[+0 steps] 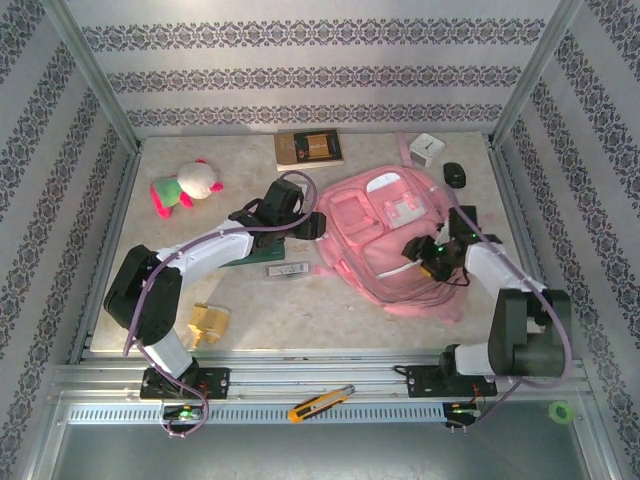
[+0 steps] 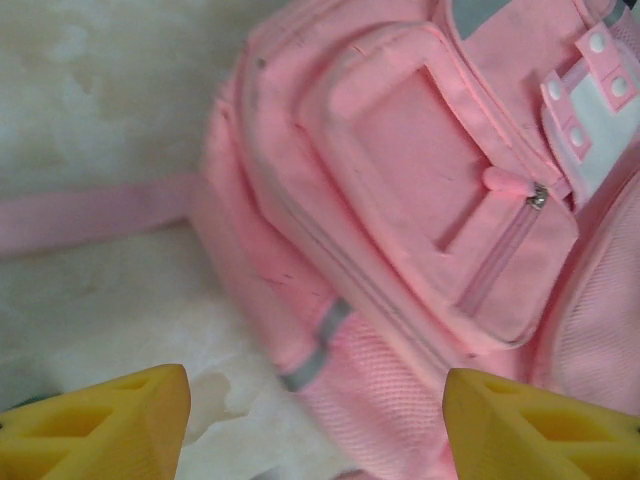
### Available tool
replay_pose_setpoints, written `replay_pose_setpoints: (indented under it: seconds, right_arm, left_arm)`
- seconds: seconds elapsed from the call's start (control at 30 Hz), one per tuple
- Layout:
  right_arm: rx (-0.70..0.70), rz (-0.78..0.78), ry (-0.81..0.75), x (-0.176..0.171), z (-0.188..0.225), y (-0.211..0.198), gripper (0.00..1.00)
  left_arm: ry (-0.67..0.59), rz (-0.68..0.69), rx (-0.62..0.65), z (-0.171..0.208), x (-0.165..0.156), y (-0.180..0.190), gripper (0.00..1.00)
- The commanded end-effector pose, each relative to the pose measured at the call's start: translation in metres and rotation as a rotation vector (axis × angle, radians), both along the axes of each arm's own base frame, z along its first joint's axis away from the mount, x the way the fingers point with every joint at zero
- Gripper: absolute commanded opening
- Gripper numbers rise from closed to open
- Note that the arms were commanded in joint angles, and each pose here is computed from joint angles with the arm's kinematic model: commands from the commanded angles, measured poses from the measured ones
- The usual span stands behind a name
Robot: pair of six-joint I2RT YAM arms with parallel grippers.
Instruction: Pack the student bag
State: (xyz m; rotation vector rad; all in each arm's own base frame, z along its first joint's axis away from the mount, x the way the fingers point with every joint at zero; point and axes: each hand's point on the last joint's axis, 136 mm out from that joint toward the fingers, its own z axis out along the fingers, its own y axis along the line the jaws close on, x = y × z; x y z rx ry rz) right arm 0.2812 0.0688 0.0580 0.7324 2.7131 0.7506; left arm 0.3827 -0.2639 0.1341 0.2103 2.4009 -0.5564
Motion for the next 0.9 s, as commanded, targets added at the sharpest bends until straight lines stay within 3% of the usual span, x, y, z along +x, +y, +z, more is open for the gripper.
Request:
replay_pose_setpoints:
  seconds: [0.0,0.17,0.33,0.57,0.67,0.73,0.87]
  right_arm:
    - [0.046,-0.055,0.117,-0.032,-0.019,0.033,0.61]
    - [0.022,0.012,0.043,-0.038,0.004,0.072,0.61]
    - [-0.047,0.118,-0.025,-0.051,0.055,0.068,0.65]
    - [-0.355,0.537,-0.239,-0.046,0.132,0.050,0.61]
    - [-0.471,0.657,-0.258,-0.046,0.149,0.039,0.61]
    - [-0.502,0.636,-0.238,-0.045,0.155,0.027,0.63]
    - [-0.354,0.451,-0.194,-0.044,0.156,0.009,0.66]
  left_arm:
    - [0.032,-0.002,-0.030,0.001,-0.015,0.004,0.67]
    - [0.018,-0.001,-0.042,0.008,-0.028,0.013,0.66]
    - [0.025,-0.018,-0.064,0.010,-0.040,0.015,0.66]
    - [0.041,-0.034,-0.112,0.009,-0.053,0.014,0.66]
    - [-0.049,-0.215,-0.110,0.019,-0.066,-0.007,0.62]
    - [-0.180,-0.385,0.025,0.025,-0.078,-0.026,0.63]
    - [-0.369,-0.684,0.151,0.028,-0.095,-0.068,0.65]
